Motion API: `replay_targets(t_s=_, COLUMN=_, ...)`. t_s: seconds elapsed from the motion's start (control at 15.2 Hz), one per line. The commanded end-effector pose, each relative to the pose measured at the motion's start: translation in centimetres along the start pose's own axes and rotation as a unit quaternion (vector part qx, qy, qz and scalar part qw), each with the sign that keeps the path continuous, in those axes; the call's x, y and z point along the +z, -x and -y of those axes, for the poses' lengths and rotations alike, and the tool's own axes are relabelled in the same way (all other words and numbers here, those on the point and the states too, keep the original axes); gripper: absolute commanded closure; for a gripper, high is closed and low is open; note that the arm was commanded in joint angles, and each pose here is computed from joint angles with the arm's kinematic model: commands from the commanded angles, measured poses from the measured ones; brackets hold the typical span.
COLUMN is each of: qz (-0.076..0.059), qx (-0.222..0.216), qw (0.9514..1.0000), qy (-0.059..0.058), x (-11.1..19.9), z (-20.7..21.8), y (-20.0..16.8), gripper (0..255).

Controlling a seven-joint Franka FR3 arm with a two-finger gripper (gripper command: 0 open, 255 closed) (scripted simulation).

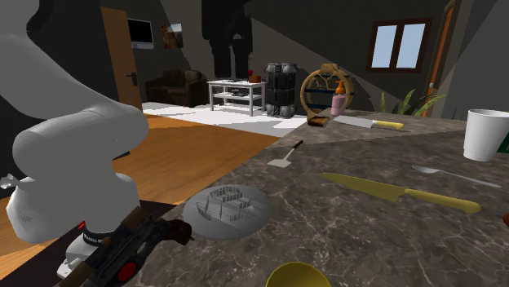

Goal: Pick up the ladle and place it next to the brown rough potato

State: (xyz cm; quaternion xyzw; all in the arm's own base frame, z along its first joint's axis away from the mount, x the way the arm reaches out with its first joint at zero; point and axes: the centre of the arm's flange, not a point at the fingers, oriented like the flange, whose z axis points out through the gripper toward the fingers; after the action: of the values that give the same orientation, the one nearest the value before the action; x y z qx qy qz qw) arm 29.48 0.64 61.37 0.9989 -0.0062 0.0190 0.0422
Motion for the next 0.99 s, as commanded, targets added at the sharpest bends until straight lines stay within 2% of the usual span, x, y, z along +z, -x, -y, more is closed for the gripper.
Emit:
replay_targets(t_s=0.0, qz=0.000, qx=0.000, qw=1.0000, qy=0.000, x=0.0, z=0.0, y=0.0, gripper=0)
replay_targets(t_s=0.2, qz=-0.011, qx=-0.072, qw=0.9974, qy=0.000, x=3.1, z=-2.5, y=0.8, gripper=0)
replay_targets(t_s=0.33, qz=-0.018, qx=-0.119, qw=0.9927, qy=-0.001, x=5.1, z=-4.2, y=1.1, gripper=0)
replay_targets(t_s=0.46, qz=-0.026, qx=-0.167, qw=0.9857, qy=-0.001, x=7.2, z=-5.9, y=1.2, gripper=0)
replay_targets(t_s=0.66, qz=-0.036, qx=-0.237, qw=0.9709, qy=-0.001, x=10.3, z=-8.5, y=1.0, gripper=0)
replay_targets(t_s=0.79, qz=-0.043, qx=-0.283, qw=0.9582, qy=-0.002, x=12.3, z=-10.2, y=0.6, gripper=0)
replay_targets(t_s=0.92, qz=-0.050, qx=-0.328, qw=0.9432, qy=-0.002, x=14.4, z=-11.9, y=0.0, gripper=0)
